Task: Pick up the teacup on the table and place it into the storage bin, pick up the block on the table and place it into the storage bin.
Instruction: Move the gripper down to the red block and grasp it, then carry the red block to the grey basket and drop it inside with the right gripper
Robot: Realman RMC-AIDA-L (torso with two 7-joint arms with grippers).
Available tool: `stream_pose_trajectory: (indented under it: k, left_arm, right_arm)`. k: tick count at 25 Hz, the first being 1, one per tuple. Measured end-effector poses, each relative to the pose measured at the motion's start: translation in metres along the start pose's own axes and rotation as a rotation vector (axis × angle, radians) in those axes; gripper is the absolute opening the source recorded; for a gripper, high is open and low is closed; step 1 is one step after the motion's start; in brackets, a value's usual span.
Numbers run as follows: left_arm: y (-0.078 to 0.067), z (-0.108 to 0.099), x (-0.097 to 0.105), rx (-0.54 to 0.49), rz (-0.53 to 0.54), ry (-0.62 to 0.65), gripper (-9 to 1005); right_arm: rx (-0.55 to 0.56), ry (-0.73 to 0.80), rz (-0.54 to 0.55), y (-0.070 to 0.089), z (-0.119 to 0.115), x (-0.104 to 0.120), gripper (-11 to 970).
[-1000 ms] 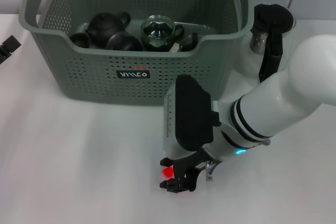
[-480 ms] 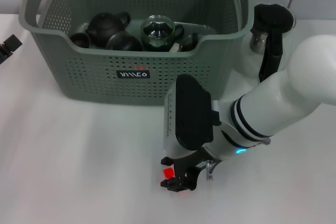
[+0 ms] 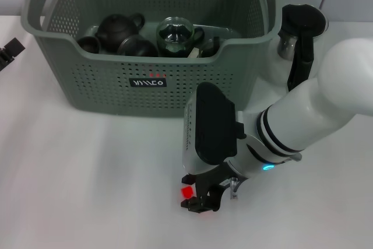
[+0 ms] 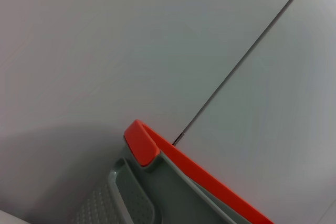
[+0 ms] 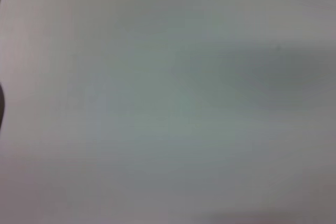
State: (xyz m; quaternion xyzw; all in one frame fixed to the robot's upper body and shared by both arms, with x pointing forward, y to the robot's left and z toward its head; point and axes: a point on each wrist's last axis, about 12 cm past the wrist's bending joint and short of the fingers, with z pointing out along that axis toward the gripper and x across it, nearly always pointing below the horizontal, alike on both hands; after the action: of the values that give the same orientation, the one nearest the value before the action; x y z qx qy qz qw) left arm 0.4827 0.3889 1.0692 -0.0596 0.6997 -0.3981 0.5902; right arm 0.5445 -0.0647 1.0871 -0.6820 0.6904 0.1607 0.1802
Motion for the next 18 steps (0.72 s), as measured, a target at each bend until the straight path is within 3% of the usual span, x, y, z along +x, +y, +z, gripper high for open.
stream_pose_trajectory:
  k: [9,15,18]
  left_arm:
    - [0.0002,0.0000,0.0000,-0.001,0.000,0.000,920]
    - [0.0001,0.0001,0.0001,-0.001,0.000,0.001,920]
    - [0.0003,-0.0003,0.0003,-0.003,0.000,0.001,920]
  right_arm:
    - [-0.014,0.005,0.002,0.0011,-0.0007,0.0001,357]
    - [-0.019,-0.004,0.008,0.0005,-0.0035,-0.0015,128]
    - [-0.020,-0.007,0.010,0.0004,-0.0040,-0.0019,133]
